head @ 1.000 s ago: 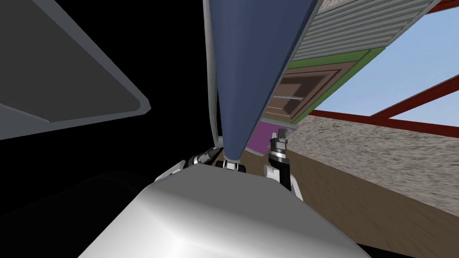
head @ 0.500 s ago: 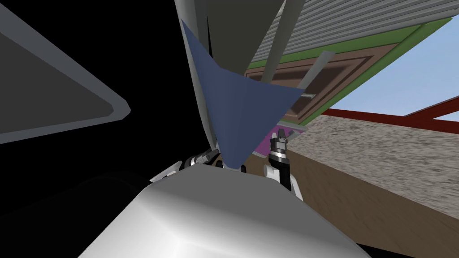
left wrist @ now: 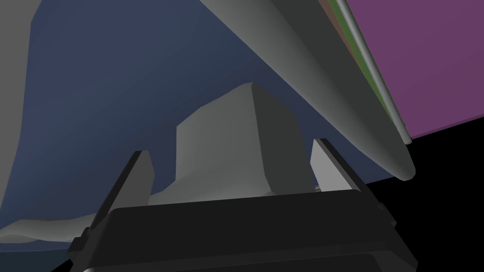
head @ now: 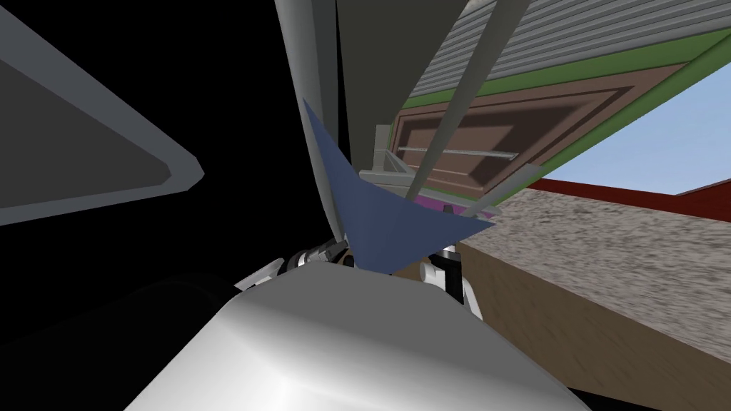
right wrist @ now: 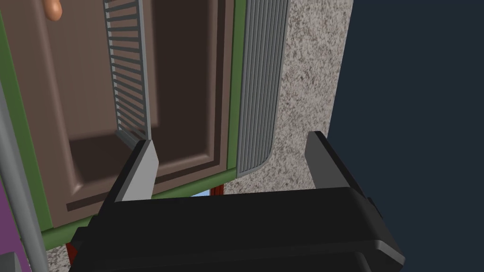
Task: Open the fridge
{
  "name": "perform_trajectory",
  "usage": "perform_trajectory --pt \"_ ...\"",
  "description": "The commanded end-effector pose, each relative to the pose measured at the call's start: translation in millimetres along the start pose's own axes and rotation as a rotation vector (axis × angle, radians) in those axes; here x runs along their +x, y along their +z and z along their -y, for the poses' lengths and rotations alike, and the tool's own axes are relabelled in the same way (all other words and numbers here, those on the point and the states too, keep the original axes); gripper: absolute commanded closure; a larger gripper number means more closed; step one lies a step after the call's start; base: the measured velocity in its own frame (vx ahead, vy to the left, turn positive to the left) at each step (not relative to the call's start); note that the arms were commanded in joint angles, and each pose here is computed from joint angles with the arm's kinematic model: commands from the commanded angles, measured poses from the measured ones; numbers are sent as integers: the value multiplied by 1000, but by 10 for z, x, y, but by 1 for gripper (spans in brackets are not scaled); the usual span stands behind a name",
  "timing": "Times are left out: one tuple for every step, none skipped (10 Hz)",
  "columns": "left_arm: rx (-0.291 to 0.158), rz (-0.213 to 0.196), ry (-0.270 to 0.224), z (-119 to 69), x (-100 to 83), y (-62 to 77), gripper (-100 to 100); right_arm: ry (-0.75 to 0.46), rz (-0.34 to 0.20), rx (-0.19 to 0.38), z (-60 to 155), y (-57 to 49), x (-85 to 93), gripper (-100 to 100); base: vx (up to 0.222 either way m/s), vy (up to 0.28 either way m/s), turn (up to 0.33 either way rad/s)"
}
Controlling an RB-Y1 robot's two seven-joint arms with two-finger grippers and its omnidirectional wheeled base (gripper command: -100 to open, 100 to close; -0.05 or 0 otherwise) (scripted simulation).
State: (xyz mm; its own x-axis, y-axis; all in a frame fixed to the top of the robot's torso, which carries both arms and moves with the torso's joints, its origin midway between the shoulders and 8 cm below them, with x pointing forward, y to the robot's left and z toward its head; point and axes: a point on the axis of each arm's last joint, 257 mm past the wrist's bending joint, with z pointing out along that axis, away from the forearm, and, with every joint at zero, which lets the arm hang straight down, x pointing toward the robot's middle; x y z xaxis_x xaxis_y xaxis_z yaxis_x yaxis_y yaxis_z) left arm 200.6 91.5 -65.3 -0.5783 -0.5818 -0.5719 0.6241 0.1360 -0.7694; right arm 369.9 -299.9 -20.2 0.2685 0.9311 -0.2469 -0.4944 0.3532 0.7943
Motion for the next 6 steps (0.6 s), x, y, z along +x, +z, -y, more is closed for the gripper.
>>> perform_trajectory --pt "-2 -2 0 -8 6 -5 0 0 0 0 0 0 0 0 0 0 0" --pt "-3 -4 0 -13 13 -8 0 0 0 0 0 0 0 0 0 0 0" --pt "-3 -6 0 -15 18 -10 0 0 0 0 0 0 0 0 0 0 0" --pt "-3 -7 1 -15 21 -11 0 0 0 0 0 0 0 0 0 0 0" --pt "-3 -7 1 -16 23 -12 0 0 0 0 0 0 0 0 0 0 0" --pt "-3 -8 2 -16 24 -12 0 0 0 0 0 0 0 0 0 0 0"
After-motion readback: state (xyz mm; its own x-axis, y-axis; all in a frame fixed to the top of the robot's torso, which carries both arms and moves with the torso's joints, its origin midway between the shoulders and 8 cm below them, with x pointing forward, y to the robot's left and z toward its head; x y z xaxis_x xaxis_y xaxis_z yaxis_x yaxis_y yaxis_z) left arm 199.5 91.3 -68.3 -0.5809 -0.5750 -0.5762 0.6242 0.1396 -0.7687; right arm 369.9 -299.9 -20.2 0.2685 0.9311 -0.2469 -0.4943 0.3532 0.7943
